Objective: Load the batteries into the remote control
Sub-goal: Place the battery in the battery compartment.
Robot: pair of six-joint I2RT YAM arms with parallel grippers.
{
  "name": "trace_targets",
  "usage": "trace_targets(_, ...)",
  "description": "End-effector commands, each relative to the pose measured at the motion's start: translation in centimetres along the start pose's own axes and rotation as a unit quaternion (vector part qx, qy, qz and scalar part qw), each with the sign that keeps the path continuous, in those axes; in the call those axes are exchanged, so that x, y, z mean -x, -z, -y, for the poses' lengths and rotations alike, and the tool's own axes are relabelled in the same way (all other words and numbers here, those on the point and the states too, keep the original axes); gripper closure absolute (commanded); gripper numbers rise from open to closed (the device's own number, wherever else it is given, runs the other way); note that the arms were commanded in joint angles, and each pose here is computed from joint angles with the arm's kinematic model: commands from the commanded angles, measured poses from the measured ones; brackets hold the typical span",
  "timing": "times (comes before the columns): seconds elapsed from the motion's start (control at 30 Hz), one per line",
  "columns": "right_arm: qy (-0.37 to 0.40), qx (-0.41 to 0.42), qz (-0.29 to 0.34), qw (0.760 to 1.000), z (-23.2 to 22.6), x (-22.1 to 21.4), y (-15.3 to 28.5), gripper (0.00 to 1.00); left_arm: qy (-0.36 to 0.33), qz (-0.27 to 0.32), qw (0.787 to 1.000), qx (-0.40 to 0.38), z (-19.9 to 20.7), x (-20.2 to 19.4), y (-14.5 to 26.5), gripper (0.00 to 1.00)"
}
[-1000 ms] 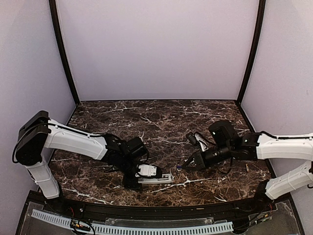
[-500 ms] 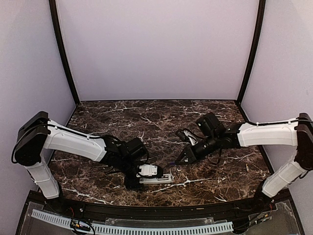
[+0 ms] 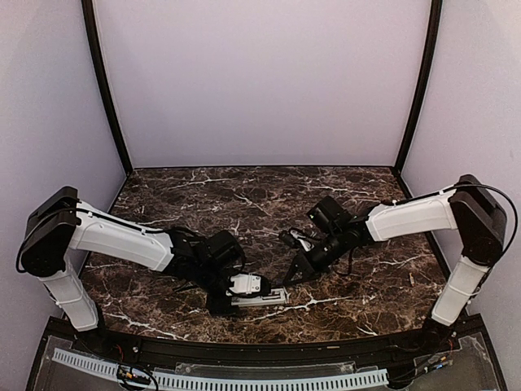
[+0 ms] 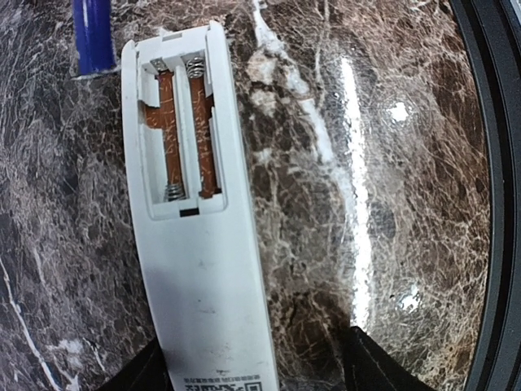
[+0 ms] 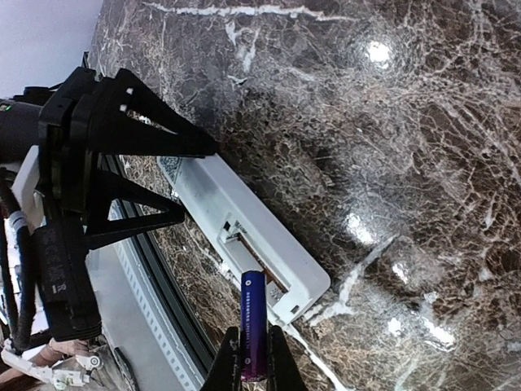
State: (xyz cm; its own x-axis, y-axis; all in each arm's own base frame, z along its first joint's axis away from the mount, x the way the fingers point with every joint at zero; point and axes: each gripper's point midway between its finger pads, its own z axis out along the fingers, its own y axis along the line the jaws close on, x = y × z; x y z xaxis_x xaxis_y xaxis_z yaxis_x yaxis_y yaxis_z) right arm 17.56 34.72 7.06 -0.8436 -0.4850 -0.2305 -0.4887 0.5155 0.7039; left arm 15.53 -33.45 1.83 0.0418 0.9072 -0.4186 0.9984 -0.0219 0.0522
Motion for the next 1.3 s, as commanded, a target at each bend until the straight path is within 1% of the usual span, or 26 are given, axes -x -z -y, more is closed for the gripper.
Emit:
trace_targets(0.0, 0.001, 0.017, 0.006, 1.0, -0.8, 1.4, -1.1, 1.0, -0.007, -0.039, 0.999, 0.003, 0.5, -2.3, -0.6, 0.36)
trace_targets(0.2, 0.005, 0.026, 0.005, 1.0, -1.4, 2.0, -2.2, 1.0, -0.005, -0.039, 0.999, 0.008, 0.3, -2.3, -0.6, 0.41)
trace_targets(0.4, 0.005, 0.028, -0.014, 0.999, -1.6, 1.1, -3.1, 1.0, 0.002, -0.038, 0.999, 0.013, 0.0, -2.1, -0.6, 0.49)
trace_targets(0.6, 0.002, 0.027, -0.015, 1.0, -1.6, 0.4, -2.7, 1.0, 0.005, -0.04, 0.999, 0.008, 0.0, -1.8, -0.8, 0.57)
trace_targets(0.97, -0.005, 0.003, -0.034, 0.999, 0.0, -0.3, -3.7, 1.0, 0.006, -0.047, 0.999, -0.001, 0.2, -2.0, -1.1, 0.61)
trace_targets(1.27, 0.002, 0.012, -0.029, 1.0, -1.5, -0.7, -2.4, 1.0, 0.008, -0.051, 0.999, -0.002, 0.1, -2.0, -1.3, 0.62)
